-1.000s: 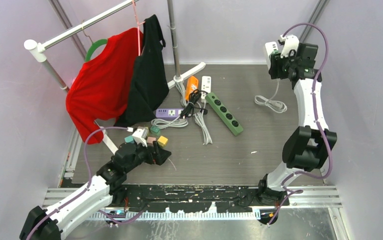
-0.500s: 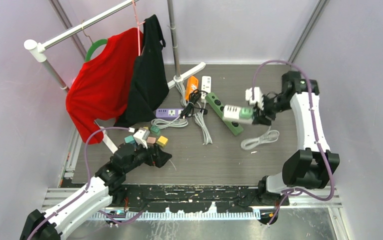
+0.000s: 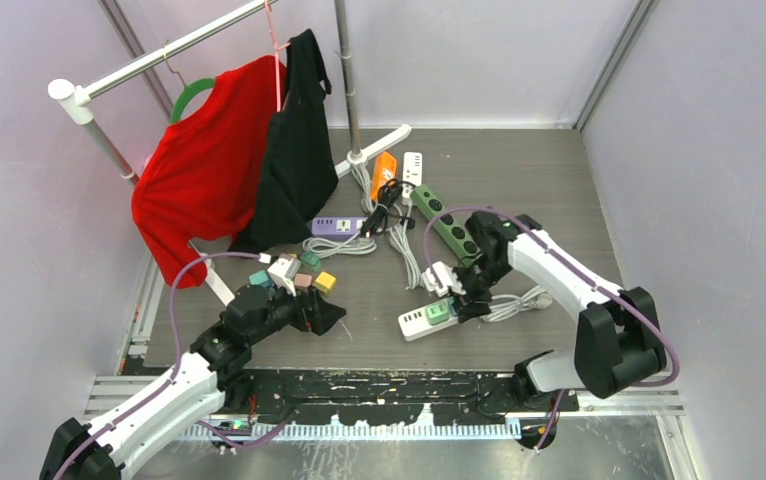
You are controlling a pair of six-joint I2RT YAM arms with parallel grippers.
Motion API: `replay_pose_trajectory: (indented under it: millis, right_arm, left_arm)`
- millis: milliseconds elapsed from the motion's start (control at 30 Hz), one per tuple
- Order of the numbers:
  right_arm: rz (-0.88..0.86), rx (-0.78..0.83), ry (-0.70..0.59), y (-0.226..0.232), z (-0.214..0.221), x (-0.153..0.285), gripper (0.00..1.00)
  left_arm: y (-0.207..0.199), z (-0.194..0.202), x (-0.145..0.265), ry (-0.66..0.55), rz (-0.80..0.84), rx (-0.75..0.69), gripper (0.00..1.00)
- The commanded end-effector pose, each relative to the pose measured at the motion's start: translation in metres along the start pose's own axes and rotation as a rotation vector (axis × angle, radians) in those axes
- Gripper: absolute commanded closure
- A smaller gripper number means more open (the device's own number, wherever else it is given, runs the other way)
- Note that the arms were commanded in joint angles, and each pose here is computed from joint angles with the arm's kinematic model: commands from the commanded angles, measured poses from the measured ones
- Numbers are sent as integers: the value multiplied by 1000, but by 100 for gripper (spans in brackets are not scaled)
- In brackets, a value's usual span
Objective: Pull the plug off the socket
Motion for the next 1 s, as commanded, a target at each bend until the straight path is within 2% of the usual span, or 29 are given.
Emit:
replay_pose_trajectory:
  millis: [0,100,233,400,633,767,967]
  right_arm:
    - [84,11,-9,-35,-9,-33,97]
    - [94,-8,5,-45,-13,-50,97]
    - [144,-74,42,-55,-7,-60,89]
    - [154,-85,86,-52,7,-67,57]
    - [102,-73,79,-42,3,-65,30]
    - [106,-70,70,-42,-5,-55,23]
    - [116,-87,-13,-41,-21,-37,18]
  left_arm:
    - [-24,-20,-1,-54,91,-26,9]
    - [-23,-18,-2,-60,97,-18,9]
    - [-22,-16,-2,-66,102,-4,9]
    - [-24,-16,-2,-73,119,-6,9]
    - [-36,-17,-2,-73,190,-23,9]
    - [-46,-18,-2,-71,236,-55,9]
    - [-64,-15,-4,-63,307,-135,10]
Point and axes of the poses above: each gripper's point midway between its finger pads, its own x axis back along the fingers, its own y axis along the line the jaws close on, z = x × y, the point moved 1 cm from there along x, back along the fingers, and after that the axes turned 12 degrees about x, right-handed, at the moved point
